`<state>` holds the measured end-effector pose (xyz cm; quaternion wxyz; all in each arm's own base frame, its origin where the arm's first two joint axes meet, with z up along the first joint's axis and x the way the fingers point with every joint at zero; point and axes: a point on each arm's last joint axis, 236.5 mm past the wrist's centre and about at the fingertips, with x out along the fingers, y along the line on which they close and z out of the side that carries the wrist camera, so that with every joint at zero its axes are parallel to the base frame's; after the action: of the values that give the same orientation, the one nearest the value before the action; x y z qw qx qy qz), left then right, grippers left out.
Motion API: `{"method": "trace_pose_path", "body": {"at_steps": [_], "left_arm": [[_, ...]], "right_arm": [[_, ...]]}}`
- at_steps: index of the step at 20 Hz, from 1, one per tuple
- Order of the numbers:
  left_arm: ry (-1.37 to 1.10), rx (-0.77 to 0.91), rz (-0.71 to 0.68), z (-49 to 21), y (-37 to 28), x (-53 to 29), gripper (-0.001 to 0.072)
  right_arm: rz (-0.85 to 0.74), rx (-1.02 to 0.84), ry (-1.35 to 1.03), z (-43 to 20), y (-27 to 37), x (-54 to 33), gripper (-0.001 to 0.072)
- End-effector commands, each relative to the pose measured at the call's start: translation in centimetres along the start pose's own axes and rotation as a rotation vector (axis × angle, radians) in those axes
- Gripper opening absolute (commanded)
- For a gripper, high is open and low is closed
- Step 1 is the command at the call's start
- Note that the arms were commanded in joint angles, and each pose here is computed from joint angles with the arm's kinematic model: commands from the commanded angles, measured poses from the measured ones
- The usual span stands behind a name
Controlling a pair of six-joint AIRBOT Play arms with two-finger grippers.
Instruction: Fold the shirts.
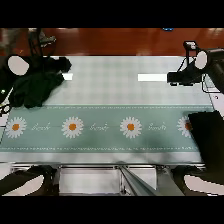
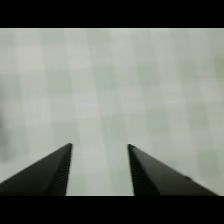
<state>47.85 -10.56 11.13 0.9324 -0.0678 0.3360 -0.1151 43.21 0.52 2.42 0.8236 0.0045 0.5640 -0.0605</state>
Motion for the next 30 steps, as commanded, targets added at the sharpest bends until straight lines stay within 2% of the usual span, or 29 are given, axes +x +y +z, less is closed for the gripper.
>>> {"method": "trace_pose_path", "body": {"at_steps": [1, 2, 4, 7, 11, 17, 18, 19, 20, 21, 25, 30], "left_arm": [[-0.26, 0.156, 0.182, 6.9, 6.3, -0.7, 0.0501], [-0.204, 0.144, 0.245, 5.8, 10.0, 0.1, 0.0505], [-0.002, -0.027, 0.328, 1.2, 17.0, 1.3, 0.0504], [0.285, -0.259, 0.407, -6.3, 24.1, 2.2, 0.0503], [0.541, -0.365, 0.417, -13.5, 27.3, 3.9, 0.0504], [0.647, -0.375, 0.398, -17.5, 27.0, 6.5, 0.0503], [0.667, -0.376, 0.394, -18.0, 26.8, 6.5, 0.0443], [0.69, -0.344, 0.4, -18.2, 27.0, 6.0, 0.0267], [0.717, -0.323, 0.424, -18.0, 27.5, 5.0, 0.0042], [0.714, -0.309, 0.438, -17.0, 27.7, 4.4, 0.0022], [0.547, -0.271, 0.435, -8.9, 26.4, 2.1, 0.0021], [0.183, -0.238, 0.282, 4.4, 18.8, -3.5, 0.0021]], "right_arm": [[0.016, -0.097, 0.067, -1.7, 0.3, 0.3, 0.0411], [0.011, -0.115, 0.124, -3.2, 0.1, 0.5, 0.0411], [0.002, -0.138, 0.19, -5.2, -0.2, 1.2, 0.0411], [0.017, -0.098, 0.146, -4.6, 0.3, 2.0, 0.0411], [0.045, -0.035, 0.083, -3.1, 1.2, 2.1, 0.0411], [0.047, -0.031, 0.084, -3.1, 1.2, 2.1, 0.0411], [0.047, -0.03, 0.087, -3.2, 1.2, 2.1, 0.0411], [0.046, -0.031, 0.092, -3.3, 1.2, 2.1, 0.0411], [0.043, -0.032, 0.095, -3.4, 1.1, 2.0, 0.0411], [0.034, -0.03, 0.093, -3.4, 0.8, 1.8, 0.0411], [0.036, -0.021, 0.042, -2.6, 0.5, -0.3, 0.0411], [0.051, -0.017, -0.081, -1.5, 0.0, -5.8, 0.0411]]}}
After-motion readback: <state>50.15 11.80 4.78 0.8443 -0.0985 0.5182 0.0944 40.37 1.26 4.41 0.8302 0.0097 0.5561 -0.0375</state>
